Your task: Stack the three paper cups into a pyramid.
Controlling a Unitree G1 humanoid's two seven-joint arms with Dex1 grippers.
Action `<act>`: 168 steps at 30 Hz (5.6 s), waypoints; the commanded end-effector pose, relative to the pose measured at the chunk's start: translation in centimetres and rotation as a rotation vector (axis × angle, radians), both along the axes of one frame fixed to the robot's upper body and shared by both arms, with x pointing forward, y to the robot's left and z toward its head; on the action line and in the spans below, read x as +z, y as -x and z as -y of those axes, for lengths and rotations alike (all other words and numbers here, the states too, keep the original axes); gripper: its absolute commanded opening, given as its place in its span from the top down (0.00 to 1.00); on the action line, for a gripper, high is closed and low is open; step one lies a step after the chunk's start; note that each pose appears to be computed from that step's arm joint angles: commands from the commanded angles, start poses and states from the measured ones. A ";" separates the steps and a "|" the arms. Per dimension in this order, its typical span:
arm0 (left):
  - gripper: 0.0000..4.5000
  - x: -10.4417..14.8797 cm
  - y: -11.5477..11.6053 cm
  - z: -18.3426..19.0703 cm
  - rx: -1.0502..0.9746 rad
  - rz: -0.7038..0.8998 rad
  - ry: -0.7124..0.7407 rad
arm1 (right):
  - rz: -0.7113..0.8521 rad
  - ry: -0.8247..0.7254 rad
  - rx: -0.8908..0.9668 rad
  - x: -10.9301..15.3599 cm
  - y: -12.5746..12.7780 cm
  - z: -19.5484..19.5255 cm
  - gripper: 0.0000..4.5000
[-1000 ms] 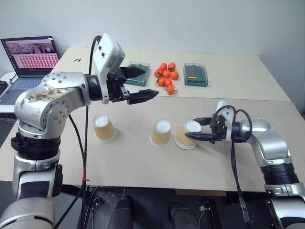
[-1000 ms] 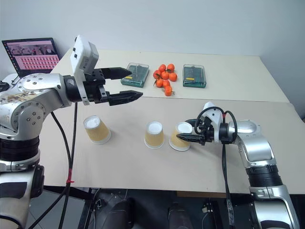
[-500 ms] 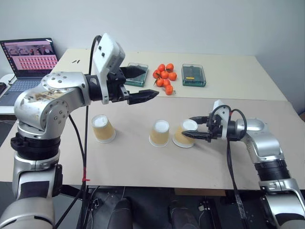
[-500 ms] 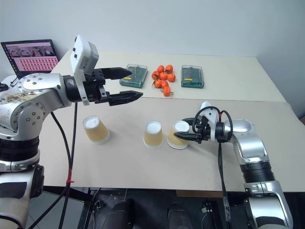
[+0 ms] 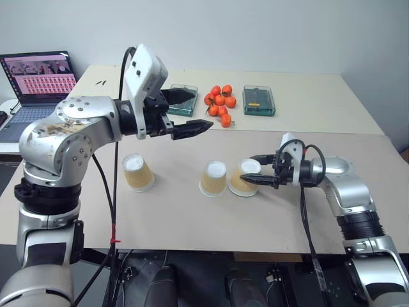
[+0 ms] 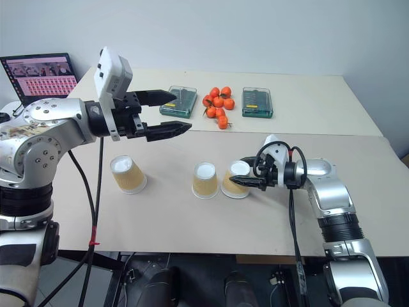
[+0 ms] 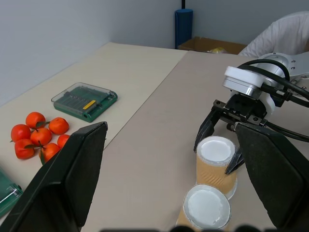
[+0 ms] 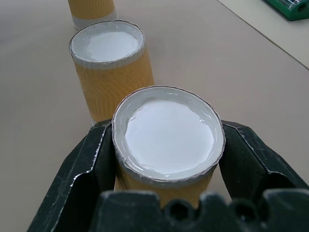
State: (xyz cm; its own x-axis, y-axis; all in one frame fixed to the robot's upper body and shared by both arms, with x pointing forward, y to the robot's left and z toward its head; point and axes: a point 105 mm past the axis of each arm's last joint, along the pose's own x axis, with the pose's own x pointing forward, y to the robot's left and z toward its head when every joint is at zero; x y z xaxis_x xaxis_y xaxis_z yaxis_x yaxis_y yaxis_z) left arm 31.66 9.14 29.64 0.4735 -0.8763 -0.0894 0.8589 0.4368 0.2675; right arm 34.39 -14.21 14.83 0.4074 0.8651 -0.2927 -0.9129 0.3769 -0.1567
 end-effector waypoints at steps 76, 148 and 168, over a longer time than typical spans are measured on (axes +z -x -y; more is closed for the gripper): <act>0.00 -7.3 6.9 -11.7 0.671 0.154 0.338 | 0.047 0.077 0.405 13.9 3.6 1.5 0.01; 0.31 -3.6 -0.9 11.5 -0.438 -0.104 0.125 | 0.116 -0.027 -0.255 9.6 13.5 7.7 0.00; 0.31 -6.0 -0.4 9.8 -0.380 -0.142 0.101 | 0.131 -0.009 -0.237 10.3 11.9 7.5 0.00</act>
State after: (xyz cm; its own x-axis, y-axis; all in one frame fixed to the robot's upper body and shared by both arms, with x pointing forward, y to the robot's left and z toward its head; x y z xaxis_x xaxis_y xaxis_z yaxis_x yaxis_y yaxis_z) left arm 32.33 -0.73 22.75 0.1046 -0.9933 -0.0486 0.9929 0.1015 0.0627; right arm 22.59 -21.87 24.03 0.6299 0.7386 -0.2403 -0.7765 0.5933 -0.2120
